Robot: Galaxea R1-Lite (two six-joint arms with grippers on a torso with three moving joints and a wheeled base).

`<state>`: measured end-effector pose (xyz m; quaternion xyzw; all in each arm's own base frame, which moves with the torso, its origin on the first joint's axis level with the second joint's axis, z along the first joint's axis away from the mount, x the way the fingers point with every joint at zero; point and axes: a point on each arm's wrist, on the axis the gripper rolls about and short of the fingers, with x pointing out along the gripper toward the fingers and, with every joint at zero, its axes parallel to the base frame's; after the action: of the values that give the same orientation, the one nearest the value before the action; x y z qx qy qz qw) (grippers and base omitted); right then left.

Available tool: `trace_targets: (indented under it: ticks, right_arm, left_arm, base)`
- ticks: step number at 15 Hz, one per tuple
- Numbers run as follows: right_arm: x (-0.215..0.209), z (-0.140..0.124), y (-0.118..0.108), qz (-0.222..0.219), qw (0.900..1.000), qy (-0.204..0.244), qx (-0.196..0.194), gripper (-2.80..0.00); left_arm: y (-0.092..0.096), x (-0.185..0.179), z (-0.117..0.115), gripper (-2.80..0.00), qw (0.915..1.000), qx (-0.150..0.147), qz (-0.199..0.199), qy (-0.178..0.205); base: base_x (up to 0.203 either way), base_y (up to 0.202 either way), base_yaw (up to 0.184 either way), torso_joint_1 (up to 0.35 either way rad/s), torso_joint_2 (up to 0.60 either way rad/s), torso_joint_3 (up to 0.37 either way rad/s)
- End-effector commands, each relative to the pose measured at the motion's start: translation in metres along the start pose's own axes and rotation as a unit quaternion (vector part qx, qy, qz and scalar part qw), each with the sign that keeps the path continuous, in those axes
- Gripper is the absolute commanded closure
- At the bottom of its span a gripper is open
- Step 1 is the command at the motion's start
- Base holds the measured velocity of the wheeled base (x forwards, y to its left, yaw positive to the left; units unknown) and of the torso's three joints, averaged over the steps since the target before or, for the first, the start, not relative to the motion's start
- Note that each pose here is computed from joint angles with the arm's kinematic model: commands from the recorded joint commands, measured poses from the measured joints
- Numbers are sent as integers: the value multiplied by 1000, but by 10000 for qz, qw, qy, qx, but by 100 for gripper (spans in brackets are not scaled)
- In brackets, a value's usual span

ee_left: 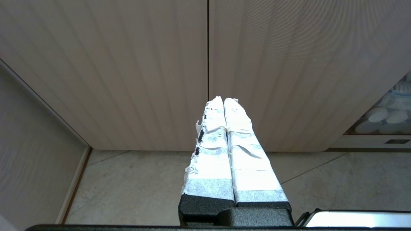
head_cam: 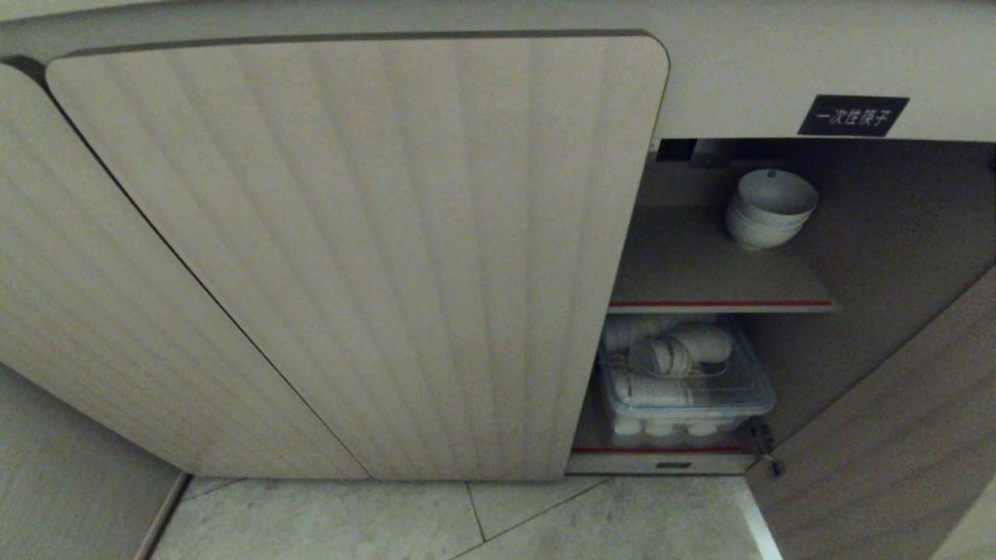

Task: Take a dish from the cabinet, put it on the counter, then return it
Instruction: Place it on the table

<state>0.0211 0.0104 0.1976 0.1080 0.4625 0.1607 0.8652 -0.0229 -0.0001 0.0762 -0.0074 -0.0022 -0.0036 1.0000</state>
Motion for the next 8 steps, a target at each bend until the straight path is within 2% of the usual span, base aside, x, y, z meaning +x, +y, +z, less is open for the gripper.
trace_targets:
  ticks: [1,8]
  right_arm:
    - [-1,-1,0,15,10000,-9,2,0]
    - [-3,-6,0,6,10000,55,37,0]
  left_arm:
    - [0,0,0,0,10000,-2,-2,-1]
    - [0,0,0,0,10000,-2,0,-1]
  base:
    - [0,0,0,0,0,0]
    - [0,0,0,0,0,0]
